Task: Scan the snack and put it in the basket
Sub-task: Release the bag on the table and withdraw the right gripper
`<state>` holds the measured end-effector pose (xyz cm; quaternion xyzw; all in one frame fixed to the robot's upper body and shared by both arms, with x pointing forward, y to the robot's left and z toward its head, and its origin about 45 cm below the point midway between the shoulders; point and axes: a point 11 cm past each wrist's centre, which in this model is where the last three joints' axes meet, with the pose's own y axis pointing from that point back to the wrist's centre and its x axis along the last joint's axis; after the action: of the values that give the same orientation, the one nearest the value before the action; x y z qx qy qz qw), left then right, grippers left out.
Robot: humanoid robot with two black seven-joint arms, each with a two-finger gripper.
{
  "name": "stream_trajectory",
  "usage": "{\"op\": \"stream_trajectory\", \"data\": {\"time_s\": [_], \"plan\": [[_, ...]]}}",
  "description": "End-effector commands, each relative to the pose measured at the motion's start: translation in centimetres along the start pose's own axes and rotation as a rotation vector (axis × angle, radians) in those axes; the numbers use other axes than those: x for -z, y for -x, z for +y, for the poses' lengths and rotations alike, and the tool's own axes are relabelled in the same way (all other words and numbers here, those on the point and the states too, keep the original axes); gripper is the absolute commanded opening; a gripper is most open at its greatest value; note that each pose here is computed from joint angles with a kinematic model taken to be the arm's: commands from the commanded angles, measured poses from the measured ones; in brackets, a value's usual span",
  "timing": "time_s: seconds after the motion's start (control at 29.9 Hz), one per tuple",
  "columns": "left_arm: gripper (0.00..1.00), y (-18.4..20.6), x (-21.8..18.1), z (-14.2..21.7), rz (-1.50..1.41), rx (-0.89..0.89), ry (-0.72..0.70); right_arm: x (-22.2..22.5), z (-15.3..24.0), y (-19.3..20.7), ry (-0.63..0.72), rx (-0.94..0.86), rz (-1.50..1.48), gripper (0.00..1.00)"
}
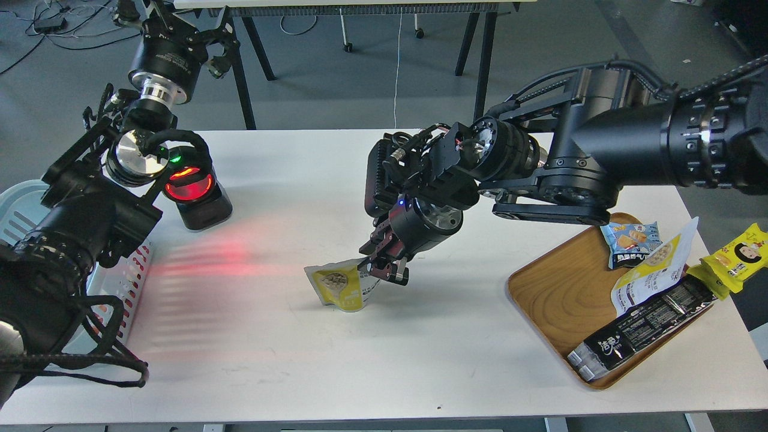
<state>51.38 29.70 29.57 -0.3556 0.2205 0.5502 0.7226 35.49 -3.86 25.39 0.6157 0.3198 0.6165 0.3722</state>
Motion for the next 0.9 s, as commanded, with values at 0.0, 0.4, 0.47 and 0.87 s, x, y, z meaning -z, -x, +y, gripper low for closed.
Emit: {"op": "stream_trajectory", "data": {"time_s": [0.0, 0.4, 0.47, 0.87], "plan": [[1.0, 0.0, -0.2, 0.0, -0.001, 0.001, 0.003, -0.3, 0.9, -0.3, 0.01, -0.016, -0.009, 0.42], [1.0, -0.3, -2.0, -0.1, -0.043, 0.004, 0.003, -4.6, 14.4, -1.4, 0.068, -0.513, -0.507, 0.76], [1.0, -0.1, -2.0, -0.2, -0.078, 0.013, -0.02, -4.8, 15.8, -0.2, 0.054, -0.59, -0.603, 0.87], [1.0, 4.8, -6.4, -1.5, -0.417, 0.219, -0.155, -9.0, 26.7, 8.6, 0.074, -1.204, -1.161, 0.98]]}}
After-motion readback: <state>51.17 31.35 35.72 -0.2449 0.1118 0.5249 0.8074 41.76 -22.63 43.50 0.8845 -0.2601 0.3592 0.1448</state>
